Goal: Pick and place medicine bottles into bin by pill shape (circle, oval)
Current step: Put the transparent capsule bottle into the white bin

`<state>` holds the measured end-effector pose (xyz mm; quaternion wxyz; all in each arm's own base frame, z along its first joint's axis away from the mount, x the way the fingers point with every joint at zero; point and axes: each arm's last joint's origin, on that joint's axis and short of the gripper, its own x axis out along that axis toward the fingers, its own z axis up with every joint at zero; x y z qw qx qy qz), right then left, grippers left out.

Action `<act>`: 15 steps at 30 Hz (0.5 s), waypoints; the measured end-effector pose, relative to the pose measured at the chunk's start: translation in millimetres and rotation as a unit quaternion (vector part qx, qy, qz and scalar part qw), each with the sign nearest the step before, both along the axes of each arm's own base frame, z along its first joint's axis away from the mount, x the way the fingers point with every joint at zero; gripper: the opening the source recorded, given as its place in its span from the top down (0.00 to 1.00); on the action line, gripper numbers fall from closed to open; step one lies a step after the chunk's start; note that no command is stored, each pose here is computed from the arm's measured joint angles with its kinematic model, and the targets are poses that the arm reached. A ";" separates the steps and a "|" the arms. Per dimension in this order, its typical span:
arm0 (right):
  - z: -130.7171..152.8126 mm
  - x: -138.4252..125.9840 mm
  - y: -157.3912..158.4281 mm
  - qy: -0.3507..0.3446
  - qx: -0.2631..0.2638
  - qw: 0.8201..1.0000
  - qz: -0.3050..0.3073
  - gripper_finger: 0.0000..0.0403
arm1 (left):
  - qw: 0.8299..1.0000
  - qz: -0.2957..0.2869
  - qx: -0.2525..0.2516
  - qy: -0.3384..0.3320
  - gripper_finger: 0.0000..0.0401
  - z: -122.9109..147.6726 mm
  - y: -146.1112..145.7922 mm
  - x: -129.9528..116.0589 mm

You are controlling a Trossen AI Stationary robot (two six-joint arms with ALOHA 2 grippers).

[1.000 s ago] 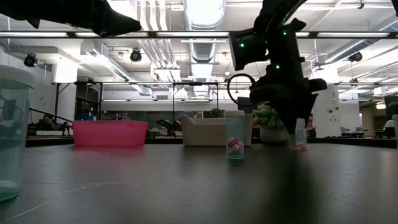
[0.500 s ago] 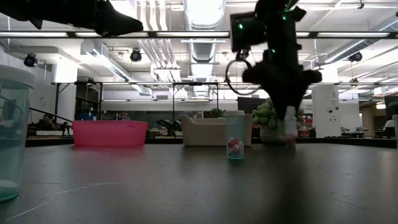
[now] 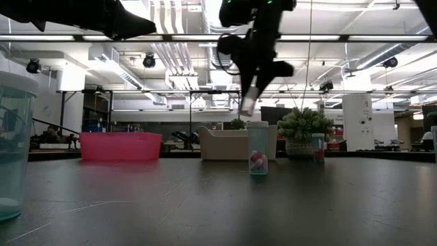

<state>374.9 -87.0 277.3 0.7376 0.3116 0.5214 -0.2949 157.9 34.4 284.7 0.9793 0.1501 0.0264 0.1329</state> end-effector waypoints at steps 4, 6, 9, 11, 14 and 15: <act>6.4 17.9 -27.3 0.002 -0.017 0.999 0.027 0.66 | 1.000 0.000 0.000 0.000 0.59 0.0 0.0 0.1; 8.8 25.7 -40.6 0.008 -0.024 0.999 0.040 0.66 | 1.000 0.000 0.000 0.000 0.59 0.2 0.0 0.0; 8.4 36.4 -60.7 0.017 -0.033 0.998 0.057 0.66 | 1.000 0.000 0.000 -0.001 0.59 0.3 0.0 -0.2; 5.8 42.6 -73.3 0.022 -0.037 0.997 0.066 0.67 | 1.000 0.000 0.000 0.000 0.59 0.2 0.0 -0.2; -0.5 49.1 -91.7 0.028 -0.041 0.996 0.071 0.67 | 1.000 0.000 0.000 -0.001 0.59 0.3 -0.1 -0.2; -2.8 50.9 -97.4 0.029 -0.043 0.996 0.072 0.67 | 1.000 0.000 0.000 -0.001 0.59 0.4 -0.1 -0.3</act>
